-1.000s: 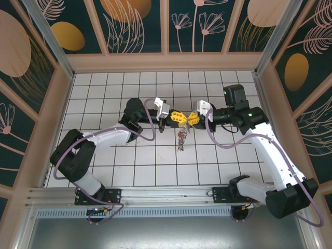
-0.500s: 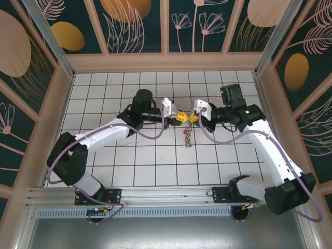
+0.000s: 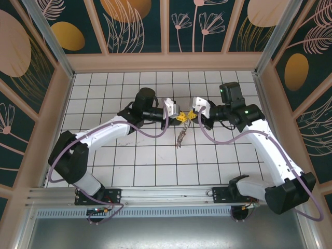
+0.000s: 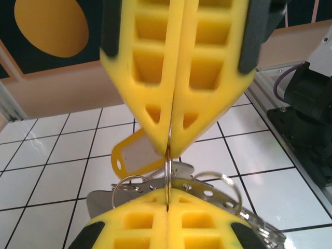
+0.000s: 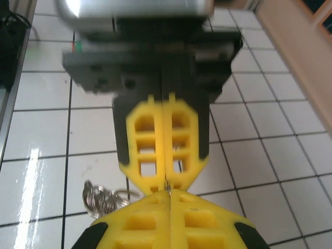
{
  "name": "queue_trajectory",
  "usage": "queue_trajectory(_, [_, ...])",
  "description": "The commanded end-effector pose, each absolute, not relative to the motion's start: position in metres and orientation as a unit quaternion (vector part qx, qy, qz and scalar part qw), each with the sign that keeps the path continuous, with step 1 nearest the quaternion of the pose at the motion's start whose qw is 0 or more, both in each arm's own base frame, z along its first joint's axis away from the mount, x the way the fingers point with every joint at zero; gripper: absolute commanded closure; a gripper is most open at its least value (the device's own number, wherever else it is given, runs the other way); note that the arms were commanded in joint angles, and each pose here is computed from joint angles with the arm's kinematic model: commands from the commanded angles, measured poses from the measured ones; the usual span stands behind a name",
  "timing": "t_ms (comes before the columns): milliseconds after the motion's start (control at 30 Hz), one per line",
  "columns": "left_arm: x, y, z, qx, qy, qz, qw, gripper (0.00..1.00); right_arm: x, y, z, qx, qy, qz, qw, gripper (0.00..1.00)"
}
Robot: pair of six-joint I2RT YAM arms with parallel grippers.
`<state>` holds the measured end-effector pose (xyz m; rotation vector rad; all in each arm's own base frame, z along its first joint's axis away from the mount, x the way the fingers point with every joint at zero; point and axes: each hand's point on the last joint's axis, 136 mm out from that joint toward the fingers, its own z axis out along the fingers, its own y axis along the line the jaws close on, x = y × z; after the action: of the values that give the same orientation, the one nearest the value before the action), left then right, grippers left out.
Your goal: Put the keys on the keyring
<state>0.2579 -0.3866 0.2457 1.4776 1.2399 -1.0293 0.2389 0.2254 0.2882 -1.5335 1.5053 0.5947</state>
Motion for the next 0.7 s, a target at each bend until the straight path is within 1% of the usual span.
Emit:
queue_trajectory(0, [0.261,-0.391,0.238,0.588,0.509,-0.444,0.446,1.00,0.226,0.238,0.327,-0.626,0.538,0.271,0.495,1.00])
queue_trajectory(167, [0.257,-0.389,0.262,0.574,0.477,-0.453,0.487,1.00,0.224,0.234,0.314,-0.626,0.557,0.268,0.476,1.00])
queue_trajectory(333, [0.260,-0.383,0.271,0.562,0.474,-0.453,0.505,1.00,0.224,0.223,0.305,-0.617,0.576,0.262,0.467,1.00])
queue_trajectory(500, [0.286,-0.370,0.260,0.534,0.523,-0.428,0.509,1.00,0.253,0.199,0.283,-0.560,0.645,0.212,0.475,1.00])
queue_trajectory(533, [0.291,-0.367,0.258,0.528,0.532,-0.420,0.512,1.00,0.263,0.190,0.279,-0.534,0.669,0.196,0.478,0.97])
queue_trajectory(600, [0.300,-0.360,0.255,0.519,0.545,-0.404,0.520,1.00,0.288,0.168,0.277,-0.457,0.724,0.164,0.490,0.83])
queue_trajectory(633, [0.304,-0.356,0.253,0.515,0.552,-0.393,0.525,1.00,0.301,0.156,0.278,-0.397,0.757,0.158,0.495,0.79])
queue_trajectory(667, [0.308,-0.352,0.250,0.513,0.559,-0.383,0.527,1.00,0.309,0.146,0.278,-0.339,0.783,0.164,0.495,0.80])
